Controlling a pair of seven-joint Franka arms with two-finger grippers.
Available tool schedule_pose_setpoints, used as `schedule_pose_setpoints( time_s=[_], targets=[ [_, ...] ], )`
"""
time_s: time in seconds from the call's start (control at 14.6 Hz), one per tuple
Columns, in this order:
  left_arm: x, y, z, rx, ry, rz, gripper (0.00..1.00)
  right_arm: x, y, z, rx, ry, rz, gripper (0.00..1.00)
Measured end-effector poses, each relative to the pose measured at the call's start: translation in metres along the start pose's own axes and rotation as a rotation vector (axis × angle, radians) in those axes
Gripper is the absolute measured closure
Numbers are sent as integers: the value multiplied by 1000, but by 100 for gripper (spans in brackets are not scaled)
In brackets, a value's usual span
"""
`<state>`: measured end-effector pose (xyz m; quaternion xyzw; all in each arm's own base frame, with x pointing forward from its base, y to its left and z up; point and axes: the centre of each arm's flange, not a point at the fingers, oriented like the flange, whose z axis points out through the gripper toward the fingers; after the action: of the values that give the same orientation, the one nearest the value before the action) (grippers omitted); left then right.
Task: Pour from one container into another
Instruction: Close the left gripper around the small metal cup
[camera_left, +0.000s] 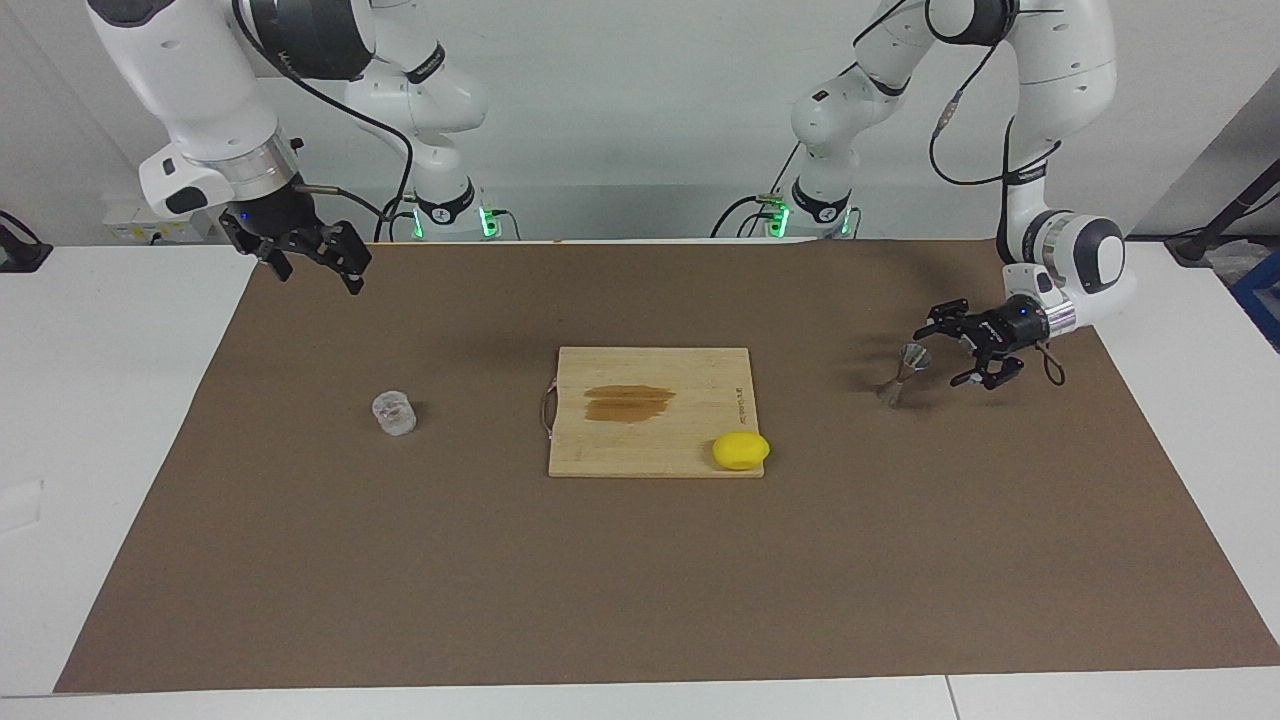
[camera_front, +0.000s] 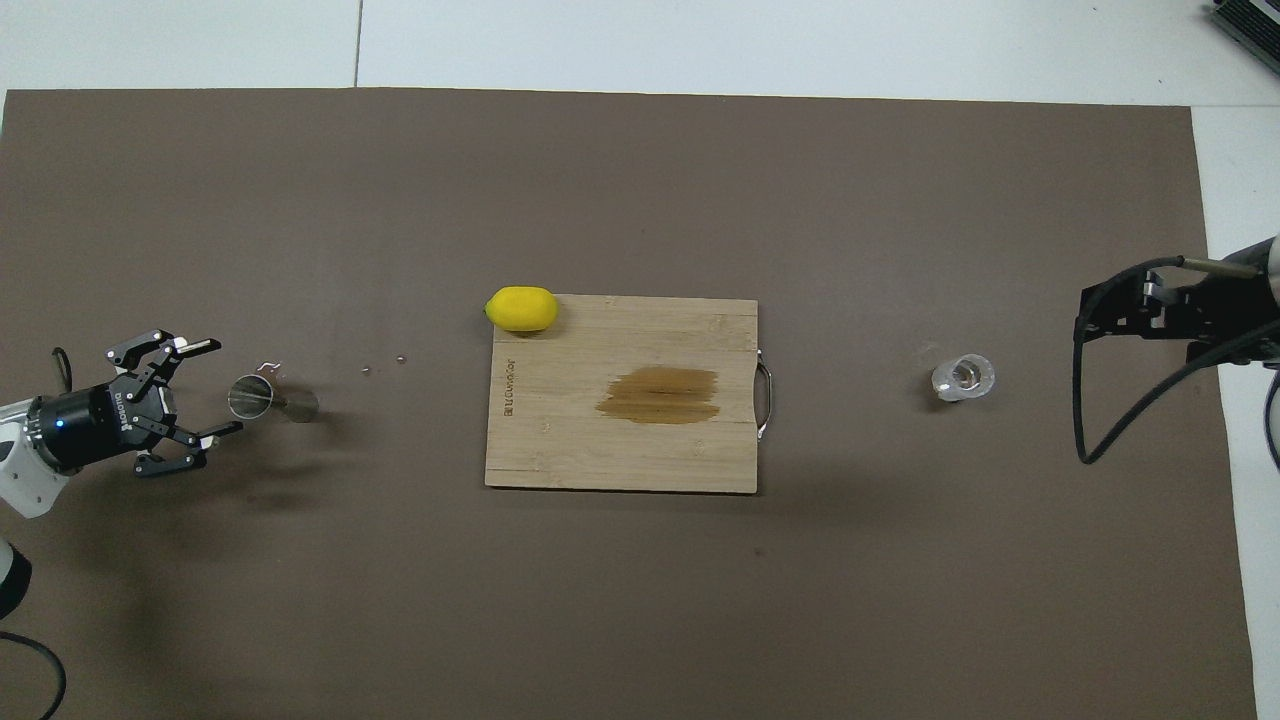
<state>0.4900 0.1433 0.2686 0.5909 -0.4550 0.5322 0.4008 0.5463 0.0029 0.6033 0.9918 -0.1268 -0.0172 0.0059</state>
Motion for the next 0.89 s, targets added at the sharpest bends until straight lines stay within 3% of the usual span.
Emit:
schedule_pose_setpoints(
  time_s=[0.89],
  targets=[
    [-19,16,14,-5,-14,-46,0,0,0,0,0,0,0,0]
  ],
)
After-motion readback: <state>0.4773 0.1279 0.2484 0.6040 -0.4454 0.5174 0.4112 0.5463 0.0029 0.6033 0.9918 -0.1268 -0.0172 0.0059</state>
